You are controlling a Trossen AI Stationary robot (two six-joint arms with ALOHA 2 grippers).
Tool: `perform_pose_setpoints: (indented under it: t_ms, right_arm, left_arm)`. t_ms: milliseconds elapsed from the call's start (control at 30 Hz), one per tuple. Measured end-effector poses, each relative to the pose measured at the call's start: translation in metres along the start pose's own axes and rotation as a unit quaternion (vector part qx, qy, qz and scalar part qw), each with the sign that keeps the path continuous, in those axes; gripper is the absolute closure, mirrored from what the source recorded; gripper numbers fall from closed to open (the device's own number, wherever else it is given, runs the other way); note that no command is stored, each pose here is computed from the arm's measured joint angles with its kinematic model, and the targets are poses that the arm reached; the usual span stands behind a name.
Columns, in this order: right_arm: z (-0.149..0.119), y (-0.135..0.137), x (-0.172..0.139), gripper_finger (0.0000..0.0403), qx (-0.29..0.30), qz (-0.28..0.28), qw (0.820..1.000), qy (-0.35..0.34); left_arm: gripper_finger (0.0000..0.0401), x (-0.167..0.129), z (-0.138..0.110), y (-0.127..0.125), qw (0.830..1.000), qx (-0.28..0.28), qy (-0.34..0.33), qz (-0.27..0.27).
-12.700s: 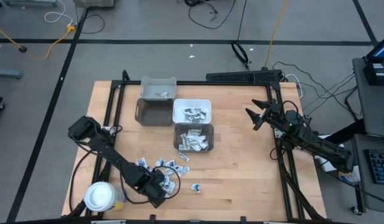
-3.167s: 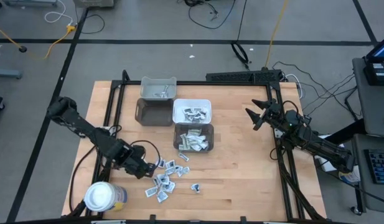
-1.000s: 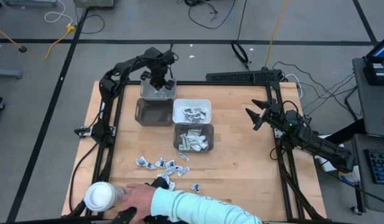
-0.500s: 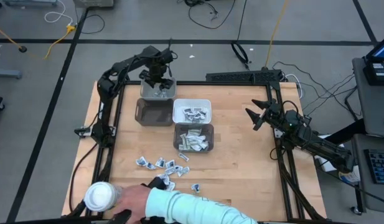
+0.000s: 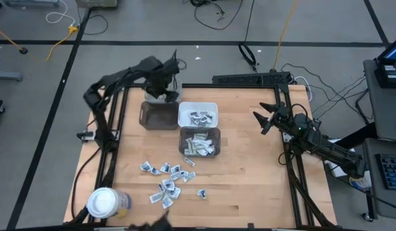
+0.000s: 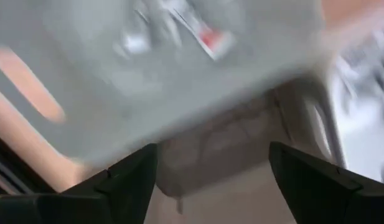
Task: Pick & Place First Aid Supplies
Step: Put the orange ointment pack into the gray bin
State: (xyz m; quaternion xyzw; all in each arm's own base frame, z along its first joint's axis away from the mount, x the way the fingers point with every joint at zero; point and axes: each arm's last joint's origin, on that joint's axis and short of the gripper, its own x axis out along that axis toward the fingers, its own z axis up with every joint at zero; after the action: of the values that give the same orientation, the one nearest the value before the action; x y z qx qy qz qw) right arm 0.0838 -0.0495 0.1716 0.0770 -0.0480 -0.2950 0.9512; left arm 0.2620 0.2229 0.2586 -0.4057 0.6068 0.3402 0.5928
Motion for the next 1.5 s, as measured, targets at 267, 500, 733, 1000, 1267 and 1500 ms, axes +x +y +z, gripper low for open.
perform_pose_setpoints:
  t_ms: [267,500,733,1000,1267,1500]
  right_arm:
    - [0.0,0.0,0.0,0.0105,0.0,0.0,1.0,0.0]
    - [0.0,0.0,0.0,0.0105,0.0,0.0,1.0,0.0]
    - [0.0,0.0,0.0,0.0105,0.0,0.0,1.0,0.0]
    - [0.0,0.0,0.0,0.0105,0.0,0.0,1.0,0.0]
    - [0.0,0.0,0.0,0.0105,0.0,0.0,1.0,0.0]
    - [0.0,0.0,0.0,0.0105,0.0,0.0,1.0,0.0]
  left_arm:
    - [0.0102,0.009,-0.098,-0.034,0.999,0.023,0.017,-0.042]
    - [0.0105,0.025,-0.182,-0.054,0.996,0.052,0.065,-0.029]
    - [0.0098,0.037,-0.242,-0.077,0.993,0.077,0.086,0.003]
    - [0.011,0.044,-0.274,-0.104,0.994,0.086,0.067,-0.024]
    - [0.0107,0.052,-0.264,-0.156,0.985,0.158,0.061,-0.023]
    - [0.0118,0.05,-0.244,-0.203,0.971,0.229,0.042,-0.05]
